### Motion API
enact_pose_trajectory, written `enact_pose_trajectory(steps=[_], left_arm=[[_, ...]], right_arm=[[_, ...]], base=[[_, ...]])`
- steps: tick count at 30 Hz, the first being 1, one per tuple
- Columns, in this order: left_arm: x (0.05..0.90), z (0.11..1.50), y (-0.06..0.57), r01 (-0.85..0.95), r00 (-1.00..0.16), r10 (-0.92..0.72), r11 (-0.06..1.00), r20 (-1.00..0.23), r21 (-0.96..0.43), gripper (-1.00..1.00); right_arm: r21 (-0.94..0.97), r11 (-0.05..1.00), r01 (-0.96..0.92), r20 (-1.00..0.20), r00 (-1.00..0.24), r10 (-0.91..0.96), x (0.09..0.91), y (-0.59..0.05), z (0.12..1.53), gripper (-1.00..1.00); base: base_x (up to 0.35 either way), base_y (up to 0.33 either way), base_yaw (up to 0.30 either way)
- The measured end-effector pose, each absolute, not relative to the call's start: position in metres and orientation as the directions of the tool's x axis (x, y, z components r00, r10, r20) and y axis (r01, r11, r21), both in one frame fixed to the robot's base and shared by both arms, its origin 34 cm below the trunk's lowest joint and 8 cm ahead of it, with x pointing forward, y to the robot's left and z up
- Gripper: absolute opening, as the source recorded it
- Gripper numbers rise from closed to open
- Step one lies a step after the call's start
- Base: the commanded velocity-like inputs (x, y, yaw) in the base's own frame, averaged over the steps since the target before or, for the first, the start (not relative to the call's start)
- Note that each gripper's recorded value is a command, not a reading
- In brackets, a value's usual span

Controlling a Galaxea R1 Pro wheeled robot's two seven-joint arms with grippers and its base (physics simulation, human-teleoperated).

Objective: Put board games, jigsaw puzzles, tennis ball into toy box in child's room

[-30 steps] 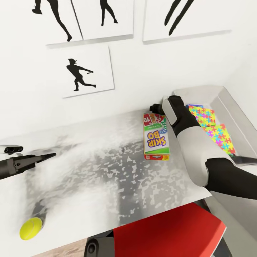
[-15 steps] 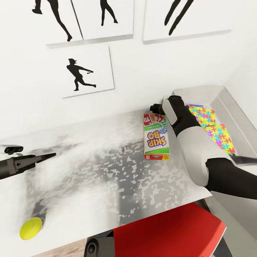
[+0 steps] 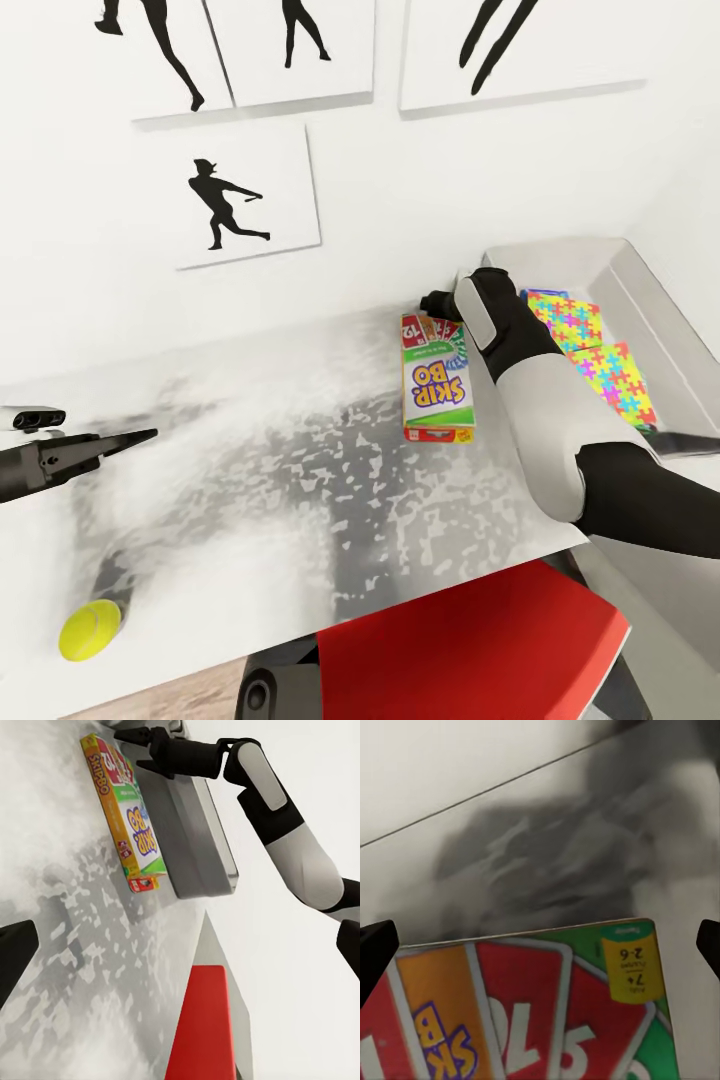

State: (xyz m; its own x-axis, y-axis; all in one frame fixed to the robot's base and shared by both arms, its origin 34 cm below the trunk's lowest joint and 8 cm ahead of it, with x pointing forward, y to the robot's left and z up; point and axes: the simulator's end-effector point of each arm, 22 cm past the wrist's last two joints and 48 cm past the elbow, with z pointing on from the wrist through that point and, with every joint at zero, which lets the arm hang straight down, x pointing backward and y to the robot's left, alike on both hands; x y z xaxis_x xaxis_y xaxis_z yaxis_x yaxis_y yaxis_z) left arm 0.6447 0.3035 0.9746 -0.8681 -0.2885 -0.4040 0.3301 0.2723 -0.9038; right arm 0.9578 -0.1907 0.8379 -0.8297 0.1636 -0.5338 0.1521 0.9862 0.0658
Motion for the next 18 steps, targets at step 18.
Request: enact_pose_trajectory(steps=[18], left_arm=[[0.6446, 0.9746, 0.3035, 0.33, -0.868, -0.289, 0.272, -0.404, -0.904, 1.0]], right_arm=[[0.068, 0.986, 0.152, -0.532, -0.83, 0.165, 0.9572, -0.1911, 0.8371, 1.0]], base=[[-0.026, 0.0, 0.0]])
